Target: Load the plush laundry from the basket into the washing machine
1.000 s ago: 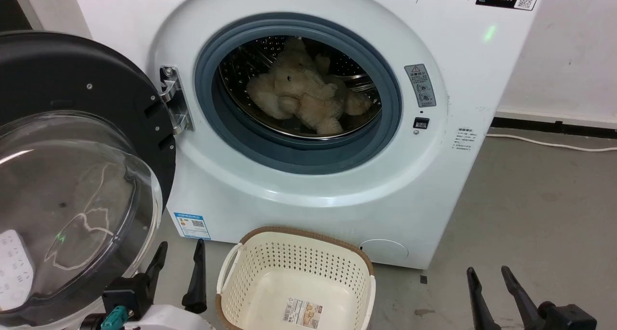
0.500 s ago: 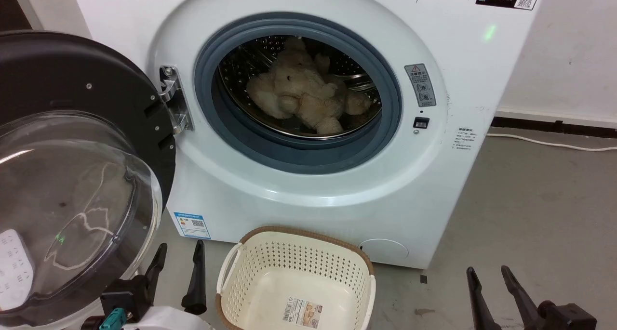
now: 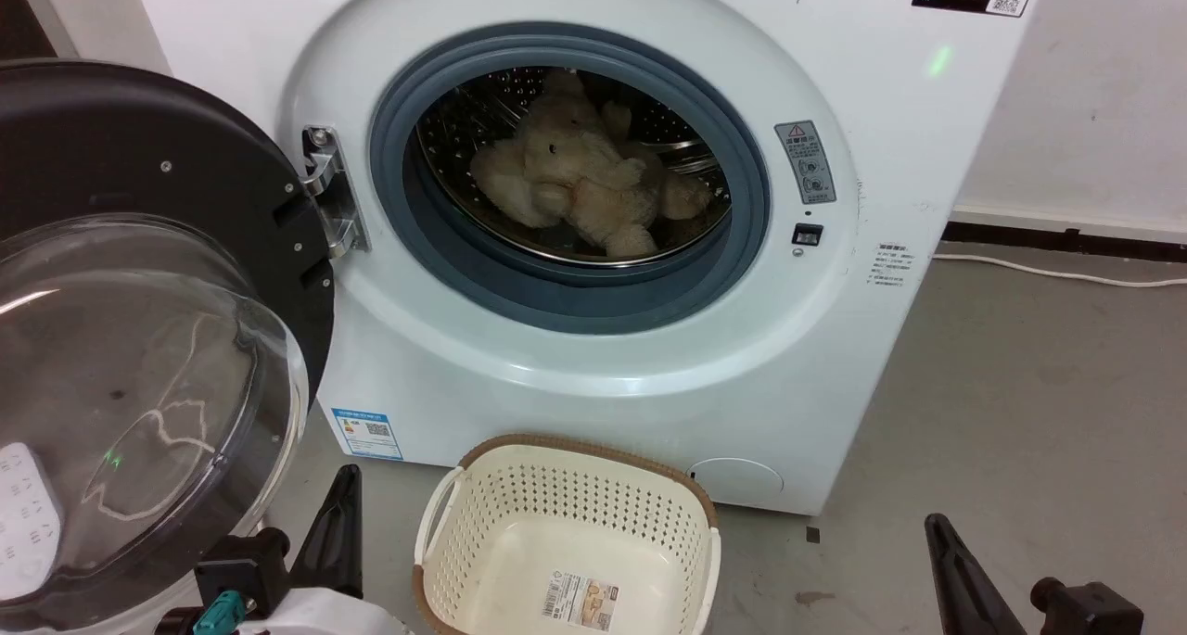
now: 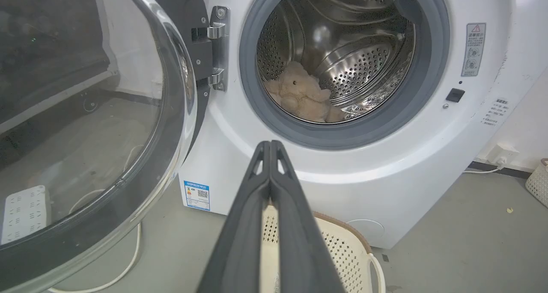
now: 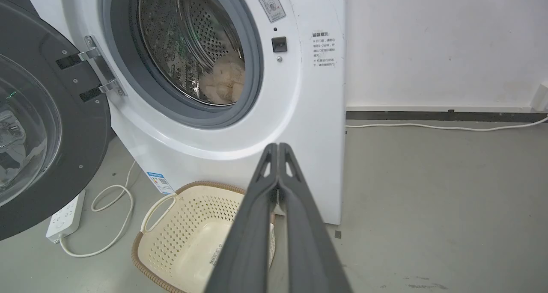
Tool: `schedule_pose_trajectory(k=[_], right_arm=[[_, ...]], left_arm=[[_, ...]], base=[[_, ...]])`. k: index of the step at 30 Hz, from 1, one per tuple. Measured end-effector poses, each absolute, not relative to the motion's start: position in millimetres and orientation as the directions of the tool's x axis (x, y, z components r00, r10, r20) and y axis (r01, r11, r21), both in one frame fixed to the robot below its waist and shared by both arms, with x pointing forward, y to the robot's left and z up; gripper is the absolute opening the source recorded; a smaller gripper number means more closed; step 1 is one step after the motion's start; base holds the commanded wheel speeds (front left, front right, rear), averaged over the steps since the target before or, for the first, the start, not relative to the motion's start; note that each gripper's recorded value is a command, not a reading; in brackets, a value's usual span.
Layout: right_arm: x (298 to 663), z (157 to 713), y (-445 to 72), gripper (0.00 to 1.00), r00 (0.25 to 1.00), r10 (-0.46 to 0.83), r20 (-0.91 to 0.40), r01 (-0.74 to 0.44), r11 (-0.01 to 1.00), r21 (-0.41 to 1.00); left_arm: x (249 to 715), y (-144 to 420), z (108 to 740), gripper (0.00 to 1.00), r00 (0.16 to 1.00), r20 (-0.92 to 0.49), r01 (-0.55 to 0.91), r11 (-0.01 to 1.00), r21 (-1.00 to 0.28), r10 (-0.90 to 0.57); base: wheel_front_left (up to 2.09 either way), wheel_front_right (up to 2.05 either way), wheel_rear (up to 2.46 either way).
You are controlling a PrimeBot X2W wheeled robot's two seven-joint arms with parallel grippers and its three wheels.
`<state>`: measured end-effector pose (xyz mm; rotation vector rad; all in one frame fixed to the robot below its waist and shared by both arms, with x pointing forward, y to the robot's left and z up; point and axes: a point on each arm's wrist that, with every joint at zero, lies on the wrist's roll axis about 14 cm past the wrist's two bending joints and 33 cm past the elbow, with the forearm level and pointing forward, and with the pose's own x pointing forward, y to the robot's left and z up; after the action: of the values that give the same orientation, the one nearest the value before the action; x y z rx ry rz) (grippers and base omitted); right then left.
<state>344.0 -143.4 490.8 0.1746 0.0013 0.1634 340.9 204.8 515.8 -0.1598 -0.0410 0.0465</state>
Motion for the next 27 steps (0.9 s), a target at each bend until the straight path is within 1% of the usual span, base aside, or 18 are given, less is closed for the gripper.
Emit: schedule_pose_trajectory(k=[27], right_arm=[[347.6, 494.7, -146.1, 0.00, 0.987, 0.161, -0.002, -0.159, 0.979, 0.128]], left_arm=[[347.5, 197.8, 516.6, 0.00, 0.999, 0.025, -0.030, 0.993, -0.115, 0.034]], base=[[0.00, 0.00, 0.00]])
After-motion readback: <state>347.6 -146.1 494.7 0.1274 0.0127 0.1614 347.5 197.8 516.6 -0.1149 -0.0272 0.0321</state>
